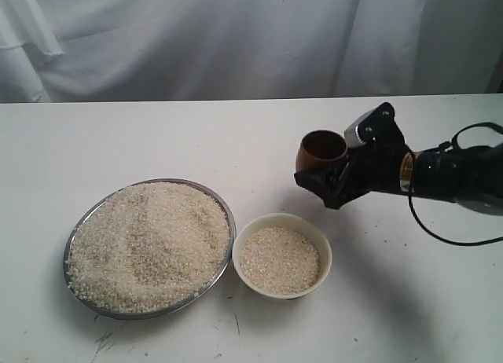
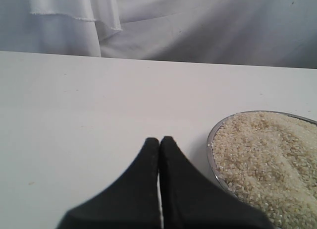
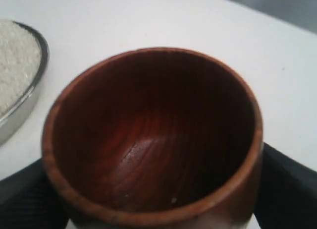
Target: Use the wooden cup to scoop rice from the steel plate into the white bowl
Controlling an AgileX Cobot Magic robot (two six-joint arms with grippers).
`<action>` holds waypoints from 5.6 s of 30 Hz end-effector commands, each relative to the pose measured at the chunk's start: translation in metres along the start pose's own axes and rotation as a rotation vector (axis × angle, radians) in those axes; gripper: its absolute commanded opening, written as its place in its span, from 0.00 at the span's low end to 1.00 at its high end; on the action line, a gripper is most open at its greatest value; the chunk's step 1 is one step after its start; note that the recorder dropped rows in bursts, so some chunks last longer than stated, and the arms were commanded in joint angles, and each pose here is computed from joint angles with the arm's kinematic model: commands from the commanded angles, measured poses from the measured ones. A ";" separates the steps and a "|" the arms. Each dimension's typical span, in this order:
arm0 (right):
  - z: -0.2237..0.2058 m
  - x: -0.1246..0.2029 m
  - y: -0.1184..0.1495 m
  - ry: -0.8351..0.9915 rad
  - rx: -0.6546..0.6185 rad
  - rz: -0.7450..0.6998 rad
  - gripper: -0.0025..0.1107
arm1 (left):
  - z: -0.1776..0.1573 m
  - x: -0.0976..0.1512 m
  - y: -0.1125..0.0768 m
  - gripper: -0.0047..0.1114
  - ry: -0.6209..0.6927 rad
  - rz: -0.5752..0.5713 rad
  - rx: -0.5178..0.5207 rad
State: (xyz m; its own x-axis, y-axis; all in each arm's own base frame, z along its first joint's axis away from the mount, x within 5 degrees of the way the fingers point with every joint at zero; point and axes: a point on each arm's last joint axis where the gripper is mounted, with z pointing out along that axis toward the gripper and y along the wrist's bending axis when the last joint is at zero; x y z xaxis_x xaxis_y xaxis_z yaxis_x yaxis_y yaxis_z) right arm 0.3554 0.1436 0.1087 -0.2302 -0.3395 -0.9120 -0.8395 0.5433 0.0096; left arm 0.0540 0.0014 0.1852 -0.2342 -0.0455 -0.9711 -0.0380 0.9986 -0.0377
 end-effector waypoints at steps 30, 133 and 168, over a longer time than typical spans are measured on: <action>0.061 -0.103 0.172 -0.010 -0.361 -0.246 0.02 | 0.000 0.001 0.000 0.04 -0.006 -0.002 -0.001; 0.101 -0.114 0.180 0.207 -0.286 -0.126 0.58 | 0.000 0.001 0.000 0.04 -0.006 -0.002 -0.001; 0.102 -0.119 0.179 0.201 -0.265 -0.066 0.41 | 0.000 0.001 0.000 0.04 -0.006 -0.002 -0.001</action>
State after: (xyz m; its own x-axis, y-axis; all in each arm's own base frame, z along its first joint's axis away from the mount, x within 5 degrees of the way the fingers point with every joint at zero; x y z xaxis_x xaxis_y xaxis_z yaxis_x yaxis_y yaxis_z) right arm 0.2872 0.3563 0.1666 -0.1543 -0.5760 -0.8028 -0.9567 0.2900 -0.0243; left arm 0.0540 0.0014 0.1852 -0.2342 -0.0455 -0.9711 -0.0380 0.9986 -0.0377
